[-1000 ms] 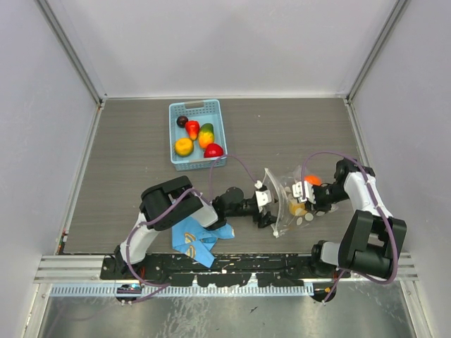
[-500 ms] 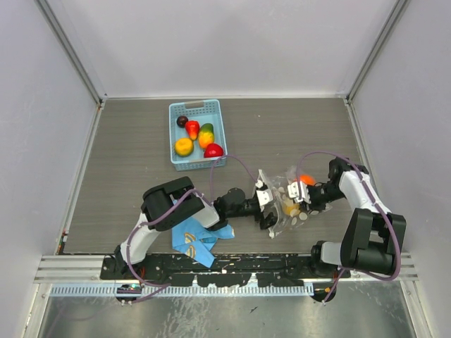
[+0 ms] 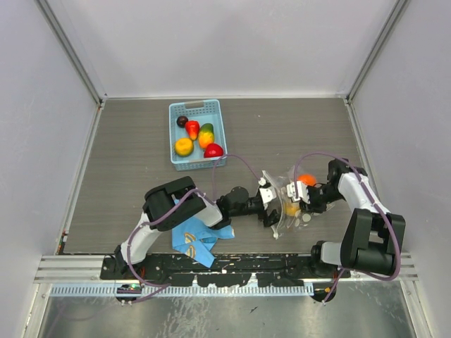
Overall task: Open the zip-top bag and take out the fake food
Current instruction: Pick up the fake fruit from the zipper food storage bag.
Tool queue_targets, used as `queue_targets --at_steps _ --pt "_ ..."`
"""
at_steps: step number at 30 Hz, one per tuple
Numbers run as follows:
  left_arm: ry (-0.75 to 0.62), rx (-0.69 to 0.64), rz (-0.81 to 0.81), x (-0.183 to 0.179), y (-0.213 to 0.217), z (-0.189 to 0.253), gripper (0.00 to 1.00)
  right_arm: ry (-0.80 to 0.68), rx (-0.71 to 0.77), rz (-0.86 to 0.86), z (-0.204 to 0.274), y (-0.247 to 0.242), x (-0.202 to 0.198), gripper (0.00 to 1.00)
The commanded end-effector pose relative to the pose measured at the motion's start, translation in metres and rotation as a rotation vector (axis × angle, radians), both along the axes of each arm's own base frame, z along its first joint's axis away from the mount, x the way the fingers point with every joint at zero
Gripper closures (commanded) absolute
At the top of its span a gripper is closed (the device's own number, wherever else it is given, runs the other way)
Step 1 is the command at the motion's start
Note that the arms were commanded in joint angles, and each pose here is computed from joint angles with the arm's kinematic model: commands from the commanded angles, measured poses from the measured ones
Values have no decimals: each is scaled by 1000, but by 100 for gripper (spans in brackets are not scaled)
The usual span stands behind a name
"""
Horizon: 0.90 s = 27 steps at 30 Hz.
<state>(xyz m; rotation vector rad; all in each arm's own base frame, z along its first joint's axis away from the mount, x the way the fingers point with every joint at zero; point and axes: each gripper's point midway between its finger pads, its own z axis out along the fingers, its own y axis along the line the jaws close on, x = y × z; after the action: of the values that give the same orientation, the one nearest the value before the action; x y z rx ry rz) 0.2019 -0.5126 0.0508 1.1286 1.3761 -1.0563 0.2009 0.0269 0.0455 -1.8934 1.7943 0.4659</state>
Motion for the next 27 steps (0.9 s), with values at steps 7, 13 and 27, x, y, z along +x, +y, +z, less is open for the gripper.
queue_targets --at_steps 7,13,27 --pt "-9 -61 -5 3 -16 17 13 52 -2 38 -19 1 -16 80" --pt "-5 -65 -14 0 -19 18 6 46 38 64 -16 10 -18 97" --pt "52 -76 8 -1 -28 16 11 83 99 89 -11 21 -26 99"
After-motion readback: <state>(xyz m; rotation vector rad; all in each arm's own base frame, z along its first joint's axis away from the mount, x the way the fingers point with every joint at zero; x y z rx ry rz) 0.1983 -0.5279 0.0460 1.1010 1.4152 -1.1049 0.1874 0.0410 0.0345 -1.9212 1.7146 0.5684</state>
